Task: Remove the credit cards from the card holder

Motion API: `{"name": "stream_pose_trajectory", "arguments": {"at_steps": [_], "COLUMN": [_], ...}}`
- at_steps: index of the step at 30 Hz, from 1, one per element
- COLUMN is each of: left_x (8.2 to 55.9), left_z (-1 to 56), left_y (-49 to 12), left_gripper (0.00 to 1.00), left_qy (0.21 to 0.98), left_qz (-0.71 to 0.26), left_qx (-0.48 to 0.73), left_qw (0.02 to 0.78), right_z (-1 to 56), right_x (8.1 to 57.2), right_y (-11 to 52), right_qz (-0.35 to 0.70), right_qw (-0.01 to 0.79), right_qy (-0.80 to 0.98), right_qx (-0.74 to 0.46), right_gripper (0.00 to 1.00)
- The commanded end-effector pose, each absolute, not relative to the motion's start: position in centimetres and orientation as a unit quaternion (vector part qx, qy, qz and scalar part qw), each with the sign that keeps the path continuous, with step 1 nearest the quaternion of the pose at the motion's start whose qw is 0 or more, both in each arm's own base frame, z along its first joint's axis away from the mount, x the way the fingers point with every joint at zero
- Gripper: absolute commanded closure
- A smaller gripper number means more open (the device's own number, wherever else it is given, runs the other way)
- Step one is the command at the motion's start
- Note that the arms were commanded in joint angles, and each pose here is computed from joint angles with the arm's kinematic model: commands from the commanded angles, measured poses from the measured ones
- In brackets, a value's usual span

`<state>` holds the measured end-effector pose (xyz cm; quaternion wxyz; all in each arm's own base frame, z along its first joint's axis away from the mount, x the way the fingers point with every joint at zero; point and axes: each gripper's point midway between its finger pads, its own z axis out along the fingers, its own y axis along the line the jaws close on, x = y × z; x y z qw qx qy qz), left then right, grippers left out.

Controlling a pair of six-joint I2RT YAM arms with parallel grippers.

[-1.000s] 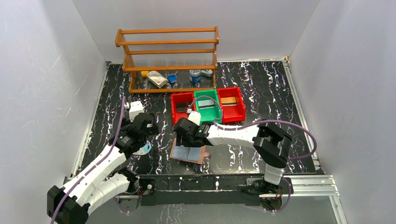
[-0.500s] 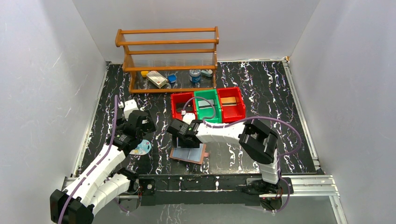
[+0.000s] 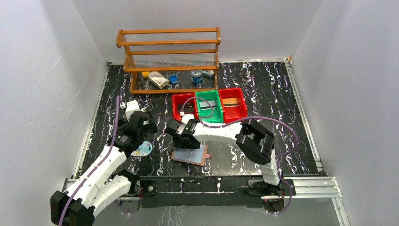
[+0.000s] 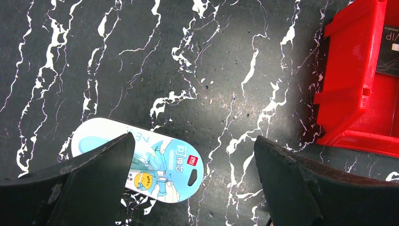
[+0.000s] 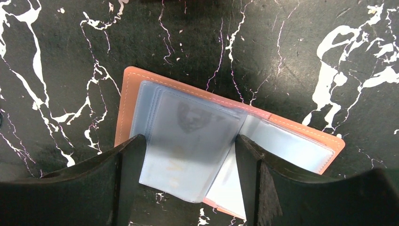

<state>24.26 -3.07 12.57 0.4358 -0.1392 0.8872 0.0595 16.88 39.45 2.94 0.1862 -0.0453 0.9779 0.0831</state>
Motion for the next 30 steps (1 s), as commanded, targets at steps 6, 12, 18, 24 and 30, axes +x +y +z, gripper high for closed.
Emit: {"name": "stream_pose_trajectory", "arguments": {"at_steps": [6,12,18,24,30], "left_x": [25.0,25.0,25.0,25.1,24.4], "left_z": [14.0,13.9,13.7,13.6,13.3], "left_y": [-3.1,-3.3,-3.6,-4.7,-9.1], "left_gripper": [0.02,0.02,0.02,0.02,0.02], "left_qy": [0.879,0.881,0.885,0.893,0.910], "left_qz": [0.055,0.054,0.048,0.024,-0.080], "left_qx": [-0.142,-0.138,-0.131,-0.110,-0.025], "left_qw": [0.452,0.449,0.445,0.437,0.406], "right_z": [1.2,2.0,2.9,3.2,4.0], "right_x": [15.9,16.0,16.0,15.8,15.8], "right_y": [39.3,39.8,40.3,40.0,39.9], "right_qz": [0.077,0.108,0.185,0.259,0.368], "right_qw": [0.165,0.170,0.165,0.140,0.121], "right_qy": [0.981,0.977,0.967,0.954,0.921], "right_qx": [-0.062,-0.070,-0.065,-0.060,-0.050], "right_gripper": [0.37,0.44,0.52,0.59,0.62]}}
